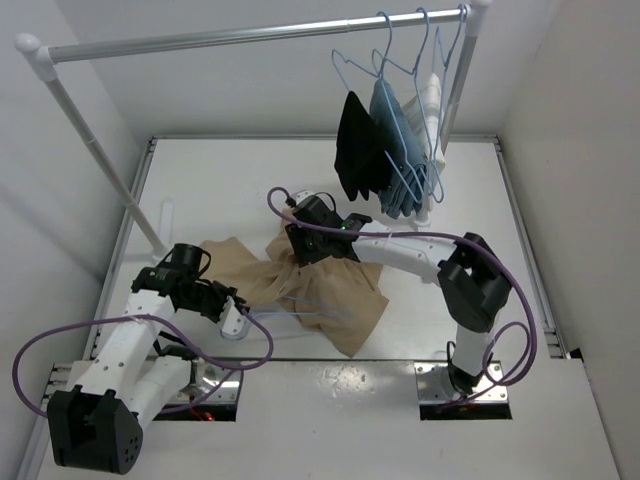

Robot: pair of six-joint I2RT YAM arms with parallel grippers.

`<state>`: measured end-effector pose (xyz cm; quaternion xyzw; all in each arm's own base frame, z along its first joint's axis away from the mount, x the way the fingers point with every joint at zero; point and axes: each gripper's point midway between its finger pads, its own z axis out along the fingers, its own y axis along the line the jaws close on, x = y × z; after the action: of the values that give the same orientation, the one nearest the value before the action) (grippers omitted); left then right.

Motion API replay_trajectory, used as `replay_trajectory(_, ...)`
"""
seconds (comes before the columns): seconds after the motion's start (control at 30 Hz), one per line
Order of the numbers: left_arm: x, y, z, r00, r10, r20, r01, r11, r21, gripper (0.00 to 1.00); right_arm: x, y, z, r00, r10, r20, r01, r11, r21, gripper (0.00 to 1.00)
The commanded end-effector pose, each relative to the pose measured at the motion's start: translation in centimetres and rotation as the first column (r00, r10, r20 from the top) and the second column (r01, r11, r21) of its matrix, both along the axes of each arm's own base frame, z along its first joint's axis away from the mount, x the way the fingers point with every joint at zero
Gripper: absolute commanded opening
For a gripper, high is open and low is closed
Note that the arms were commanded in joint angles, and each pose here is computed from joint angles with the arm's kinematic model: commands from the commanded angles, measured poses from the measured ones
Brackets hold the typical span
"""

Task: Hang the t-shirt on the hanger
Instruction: Place tshirt on hanger

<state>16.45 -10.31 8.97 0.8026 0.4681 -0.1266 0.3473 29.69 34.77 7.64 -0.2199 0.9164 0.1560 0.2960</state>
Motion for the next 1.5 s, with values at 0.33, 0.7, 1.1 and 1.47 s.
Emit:
replay_trajectory(0.33,0.0,-0.6,0.3,1.0,-0.005,-0.001,0.005,0.999,-0.041,0.0,0.5,0.8,-2.1,0.999,0.021,-0.037,-0.025,0.995,-0.092,0.46)
replay_trajectory(0.7,-0.2,-0.7,0.3,0.999,0.027,-0.037,-0.029,0.998,-0.055,0.0,1.3,-1.8,-3.9,0.992,-0.115,-0.052,0.107,0.984,-0.14,0.0)
replay_trajectory(1.1,3.3,-0.2,2.7,0.961,0.265,-0.078,-0.273,0.955,-0.12,0.0,-0.7,-14.0,-0.5,0.881,-0.453,0.134,0.471,0.866,-0.166,0.0)
replay_trajectory(1.47,6.5,1.0,3.2,0.883,0.458,-0.102,-0.467,0.877,-0.113,0.0,-2.6,-16.8,2.1,0.838,-0.521,0.159,0.537,0.841,-0.074,0.0)
